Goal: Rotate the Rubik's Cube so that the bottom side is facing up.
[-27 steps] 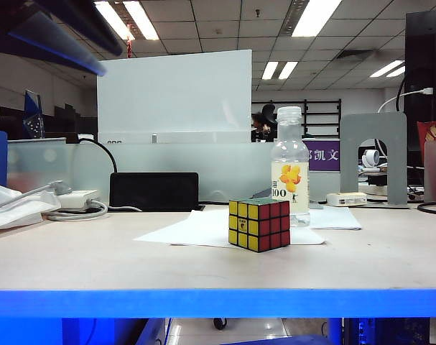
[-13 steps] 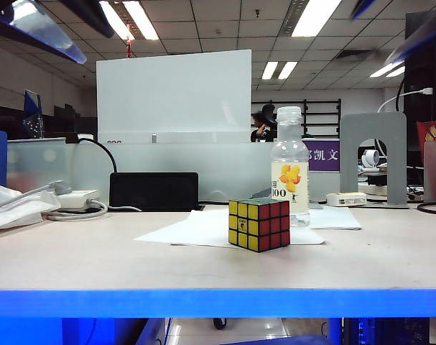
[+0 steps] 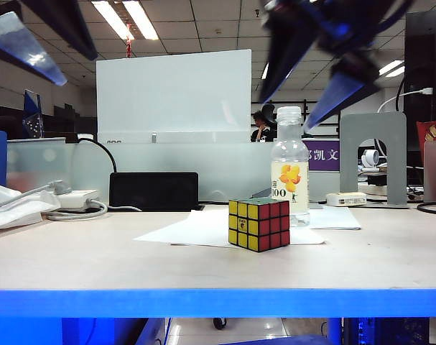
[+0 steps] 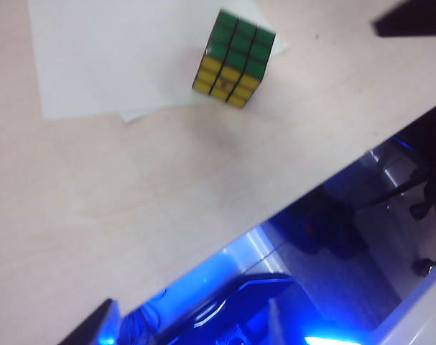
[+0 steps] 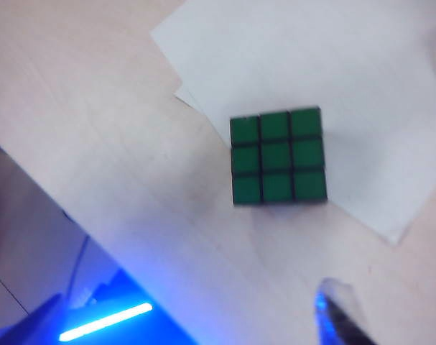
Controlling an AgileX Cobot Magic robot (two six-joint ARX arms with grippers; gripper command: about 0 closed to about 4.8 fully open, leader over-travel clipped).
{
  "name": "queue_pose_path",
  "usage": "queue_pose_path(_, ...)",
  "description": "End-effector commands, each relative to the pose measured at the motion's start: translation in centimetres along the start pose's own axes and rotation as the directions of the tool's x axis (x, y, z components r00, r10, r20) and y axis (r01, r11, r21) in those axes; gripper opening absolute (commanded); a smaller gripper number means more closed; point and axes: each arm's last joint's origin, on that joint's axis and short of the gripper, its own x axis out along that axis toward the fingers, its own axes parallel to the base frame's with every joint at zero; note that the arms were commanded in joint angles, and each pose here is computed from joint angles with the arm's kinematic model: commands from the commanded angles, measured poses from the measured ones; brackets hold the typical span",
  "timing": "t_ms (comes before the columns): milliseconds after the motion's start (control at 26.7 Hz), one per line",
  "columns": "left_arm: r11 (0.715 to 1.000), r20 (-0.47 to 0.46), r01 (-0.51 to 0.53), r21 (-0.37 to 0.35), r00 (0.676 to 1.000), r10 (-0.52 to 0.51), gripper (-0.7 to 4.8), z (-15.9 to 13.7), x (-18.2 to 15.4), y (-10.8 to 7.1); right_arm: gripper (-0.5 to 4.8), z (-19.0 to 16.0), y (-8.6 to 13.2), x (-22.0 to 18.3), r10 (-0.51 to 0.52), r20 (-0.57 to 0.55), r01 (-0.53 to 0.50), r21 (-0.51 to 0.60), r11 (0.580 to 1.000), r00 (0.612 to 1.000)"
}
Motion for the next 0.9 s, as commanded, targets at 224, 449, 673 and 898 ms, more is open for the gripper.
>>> queue_pose_path(224, 0.999, -0.061, -0.044, -0.014, 0.997, 0.043, 2.74, -0.6, -0.2, 0.1, 4.45, 2.2, -0.4, 4.6, -0.122, -0.216, 0.098, -0.119, 0.988, 0.969)
queue_pose_path(449, 0.999, -0.064, -0.044, -0.015, 0.997, 0.043, 2.74, -0.6, -0.2, 0.1, 4.46, 2.1, -1.1, 7.1, -0.1, -0.277, 0.07, -0.114, 0.991, 0.956)
queue_pose_path(673, 0.999, -0.064, -0.044, -0.015, 0.997, 0.043, 2.74, -0.6, -0.2, 0.1, 4.46, 3.6, -0.3, 7.6, 0.012, -0.122, -0.03, -0.15, 0.988, 0.992)
queue_pose_path(898, 0.999, -0.074, -0.045, -0.017, 0.996, 0.043, 2.74, -0.7, -0.1, 0.2, 4.47, 3.1, -0.3, 11.2, -0.044, -0.184, 0.01, -0.183, 0.983, 0.982)
